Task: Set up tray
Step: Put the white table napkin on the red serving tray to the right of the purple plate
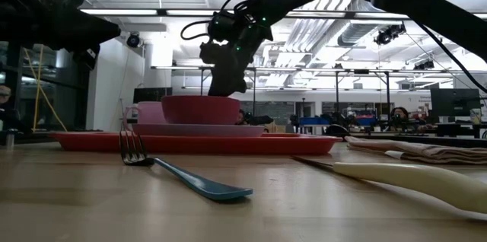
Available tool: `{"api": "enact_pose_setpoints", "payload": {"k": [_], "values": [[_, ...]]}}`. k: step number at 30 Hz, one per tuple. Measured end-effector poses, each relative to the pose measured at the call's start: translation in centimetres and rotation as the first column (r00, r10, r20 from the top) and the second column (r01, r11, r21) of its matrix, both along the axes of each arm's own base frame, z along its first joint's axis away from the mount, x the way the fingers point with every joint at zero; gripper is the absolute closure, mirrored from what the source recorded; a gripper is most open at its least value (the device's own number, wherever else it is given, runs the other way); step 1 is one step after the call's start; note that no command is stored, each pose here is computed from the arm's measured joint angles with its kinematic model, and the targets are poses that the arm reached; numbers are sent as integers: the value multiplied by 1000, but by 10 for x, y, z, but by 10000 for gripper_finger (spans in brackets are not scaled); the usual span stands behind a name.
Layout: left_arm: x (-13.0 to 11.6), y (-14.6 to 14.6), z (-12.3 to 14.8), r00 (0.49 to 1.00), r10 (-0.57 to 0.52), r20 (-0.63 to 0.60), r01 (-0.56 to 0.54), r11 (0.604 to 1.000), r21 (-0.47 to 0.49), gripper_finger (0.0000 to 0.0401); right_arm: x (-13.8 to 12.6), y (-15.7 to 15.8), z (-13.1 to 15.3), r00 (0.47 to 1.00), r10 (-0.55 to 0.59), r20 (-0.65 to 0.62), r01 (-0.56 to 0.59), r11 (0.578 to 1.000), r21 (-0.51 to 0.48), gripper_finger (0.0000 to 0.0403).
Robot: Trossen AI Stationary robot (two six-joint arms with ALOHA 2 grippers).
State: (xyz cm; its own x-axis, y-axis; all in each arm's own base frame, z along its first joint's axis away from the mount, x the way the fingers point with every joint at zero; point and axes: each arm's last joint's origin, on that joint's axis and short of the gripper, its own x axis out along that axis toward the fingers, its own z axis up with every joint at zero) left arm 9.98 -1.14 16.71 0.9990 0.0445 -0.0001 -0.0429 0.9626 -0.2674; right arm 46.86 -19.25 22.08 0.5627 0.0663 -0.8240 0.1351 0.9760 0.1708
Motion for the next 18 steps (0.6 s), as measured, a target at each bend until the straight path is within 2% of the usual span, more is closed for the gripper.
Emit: {"api": "enact_pose_setpoints", "payload": {"k": [11, 18], "values": [[0, 0, 0, 1000, 0, 1, 0, 1000, -14, 336, -2, -7, 5, 1000, -25, 12, 25, 999, -28, 345], [0, 0, 0, 1000, 0, 1, 0, 1000, -15, 336, -4, -18, 25, 997, -46, 64, 50, 997, -51, 345]]}}
